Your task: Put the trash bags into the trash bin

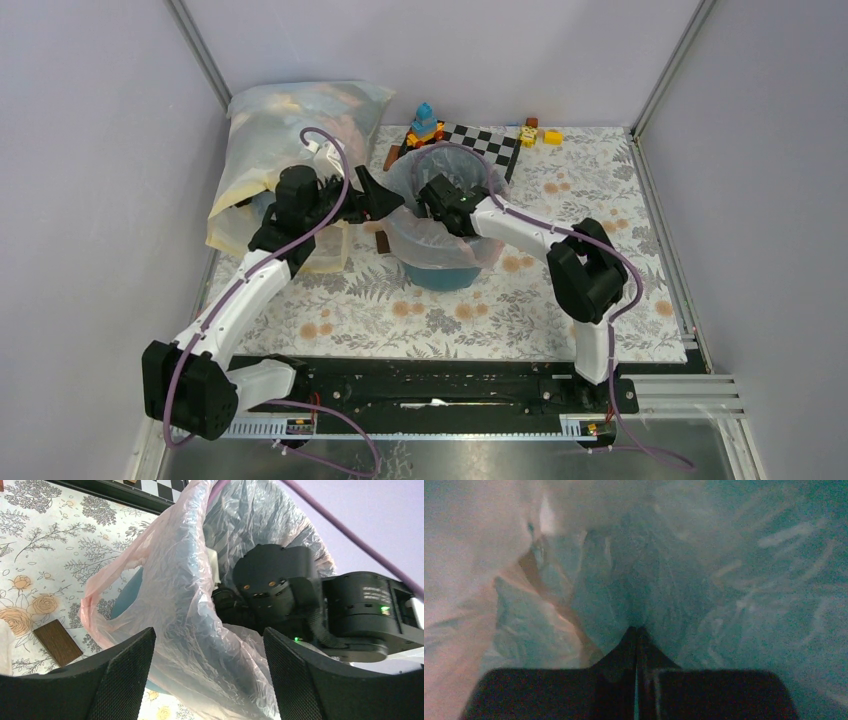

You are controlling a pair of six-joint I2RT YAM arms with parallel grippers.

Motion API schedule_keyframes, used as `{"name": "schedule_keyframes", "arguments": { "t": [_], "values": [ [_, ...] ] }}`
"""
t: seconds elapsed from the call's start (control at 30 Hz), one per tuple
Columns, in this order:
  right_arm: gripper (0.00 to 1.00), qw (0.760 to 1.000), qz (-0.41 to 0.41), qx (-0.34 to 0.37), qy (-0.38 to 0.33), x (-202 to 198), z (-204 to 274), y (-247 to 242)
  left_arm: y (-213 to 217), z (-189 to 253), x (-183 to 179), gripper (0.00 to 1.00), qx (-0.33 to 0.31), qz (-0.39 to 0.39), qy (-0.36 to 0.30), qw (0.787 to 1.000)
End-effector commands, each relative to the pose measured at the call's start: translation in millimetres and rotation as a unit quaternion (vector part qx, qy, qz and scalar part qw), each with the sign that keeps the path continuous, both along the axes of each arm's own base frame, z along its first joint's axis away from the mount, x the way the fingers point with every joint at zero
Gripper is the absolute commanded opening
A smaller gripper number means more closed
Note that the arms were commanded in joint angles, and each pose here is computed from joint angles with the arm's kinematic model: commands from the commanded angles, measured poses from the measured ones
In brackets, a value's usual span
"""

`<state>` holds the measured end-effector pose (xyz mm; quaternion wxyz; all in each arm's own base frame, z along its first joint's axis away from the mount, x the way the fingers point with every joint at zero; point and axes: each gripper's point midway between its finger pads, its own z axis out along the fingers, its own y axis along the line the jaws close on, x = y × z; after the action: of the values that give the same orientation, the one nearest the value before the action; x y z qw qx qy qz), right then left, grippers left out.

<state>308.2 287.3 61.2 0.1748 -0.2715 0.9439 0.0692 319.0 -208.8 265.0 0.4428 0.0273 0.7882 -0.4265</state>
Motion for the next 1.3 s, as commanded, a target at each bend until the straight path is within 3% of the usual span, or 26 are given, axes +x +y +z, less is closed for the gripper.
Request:
{"name": "schedule_keyframes", "arguments": {
  "t": [0.0, 0.23, 0.4, 0.57, 0.83, 1.27],
  "values": [
    [0.0, 1.0, 0.01, -0.001, 0.019, -8, -17, 5, -8, 34, 3, 0.82, -0.019, -0.018, -0.045, 0.999],
    [0.0, 0.999, 0.011, -0.01, 0.032, -11, -37, 3, -4, 40, 4, 0.86, -0.011, -0.005, -0.034, 0.999],
    [0.0, 0.999, 0.015, -0.012, 0.049, -15, -50, 4, 2, 59, 4, 0.99, -0.002, 0.009, -0.045, 0.999],
    [0.0, 0.999, 0.015, -0.008, 0.047, -15, -51, 5, 9, 65, 10, 0.99, 0.022, 0.028, -0.041, 0.999],
    [0.0, 1.0, 0.013, 0.001, 0.026, -12, -32, 4, 9, 56, 28, 0.8, 0.075, 0.024, -0.01, 0.997],
    [0.02, 0.999, 0.005, 0.028, -0.023, -6, 11, 2, -9, 32, 41, 0.5, 0.092, 0.001, 0.016, 0.996]
  ]
}}
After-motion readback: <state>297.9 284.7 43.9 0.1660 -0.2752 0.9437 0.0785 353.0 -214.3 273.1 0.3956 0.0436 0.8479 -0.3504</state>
